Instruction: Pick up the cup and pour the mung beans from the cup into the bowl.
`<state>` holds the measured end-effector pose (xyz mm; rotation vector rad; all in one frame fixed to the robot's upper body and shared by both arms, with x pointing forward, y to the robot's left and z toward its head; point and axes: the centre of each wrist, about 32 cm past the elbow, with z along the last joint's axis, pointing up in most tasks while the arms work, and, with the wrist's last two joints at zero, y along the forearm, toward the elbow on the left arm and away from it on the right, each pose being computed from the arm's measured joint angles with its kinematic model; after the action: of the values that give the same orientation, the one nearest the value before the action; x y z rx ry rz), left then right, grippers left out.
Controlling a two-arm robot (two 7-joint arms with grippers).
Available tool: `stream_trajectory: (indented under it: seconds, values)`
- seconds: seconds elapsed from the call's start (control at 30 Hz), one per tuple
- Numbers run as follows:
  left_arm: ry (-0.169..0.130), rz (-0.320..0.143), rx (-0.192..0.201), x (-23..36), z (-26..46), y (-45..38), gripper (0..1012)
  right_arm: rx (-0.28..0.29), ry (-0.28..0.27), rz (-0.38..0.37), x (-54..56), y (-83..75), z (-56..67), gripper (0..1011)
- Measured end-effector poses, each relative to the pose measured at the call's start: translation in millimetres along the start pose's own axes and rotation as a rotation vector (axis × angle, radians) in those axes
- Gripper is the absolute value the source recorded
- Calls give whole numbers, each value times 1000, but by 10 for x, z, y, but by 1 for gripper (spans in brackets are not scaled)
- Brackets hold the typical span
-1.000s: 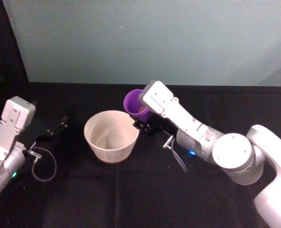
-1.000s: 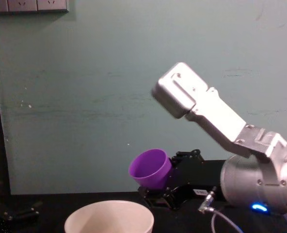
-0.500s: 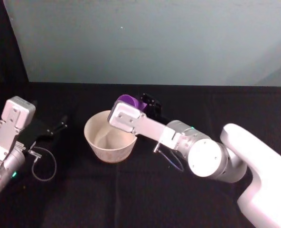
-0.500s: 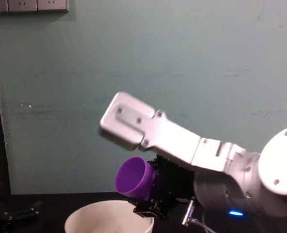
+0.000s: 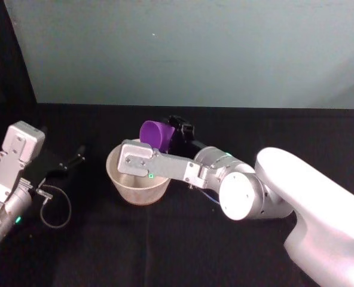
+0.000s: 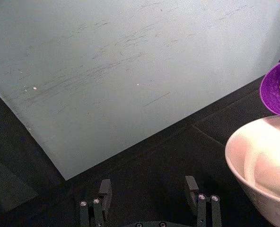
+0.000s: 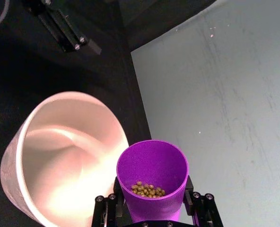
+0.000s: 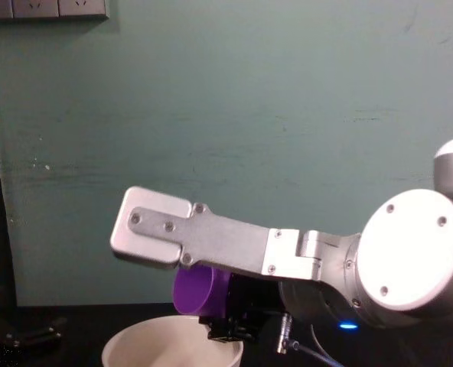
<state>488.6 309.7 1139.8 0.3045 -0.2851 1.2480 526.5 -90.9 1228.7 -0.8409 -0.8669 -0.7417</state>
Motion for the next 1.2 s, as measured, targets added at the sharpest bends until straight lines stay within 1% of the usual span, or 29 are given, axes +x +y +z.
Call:
stream_trajectory:
  seconds: [0.07, 0.1, 0.27, 0.37, 0.53, 0.63, 0.83, 1.2]
  values:
    - [0, 0, 0, 0, 0, 0, 1011, -10, -26, 2, 3, 14, 21, 726]
    - [0, 0, 0, 0, 0, 0, 1011, -10, -26, 2, 3, 14, 21, 726]
    - [0, 0, 0, 0, 0, 0, 1011, -29, -71, 2, 17, 29, 59, 726]
    - [0, 0, 0, 0, 0, 0, 1011, -36, -84, 1, 23, 31, 68, 726]
    - [0, 0, 0, 0, 0, 0, 1012, -50, -126, -5, 26, 29, 112, 726]
    - [0, 0, 0, 0, 0, 0, 1011, -54, -142, -7, 25, 27, 131, 726]
    - [0, 0, 0, 0, 0, 0, 1011, -60, -177, -4, 16, 28, 168, 726]
    - [0, 0, 0, 0, 0, 0, 1011, -85, -258, 11, -17, 32, 245, 726]
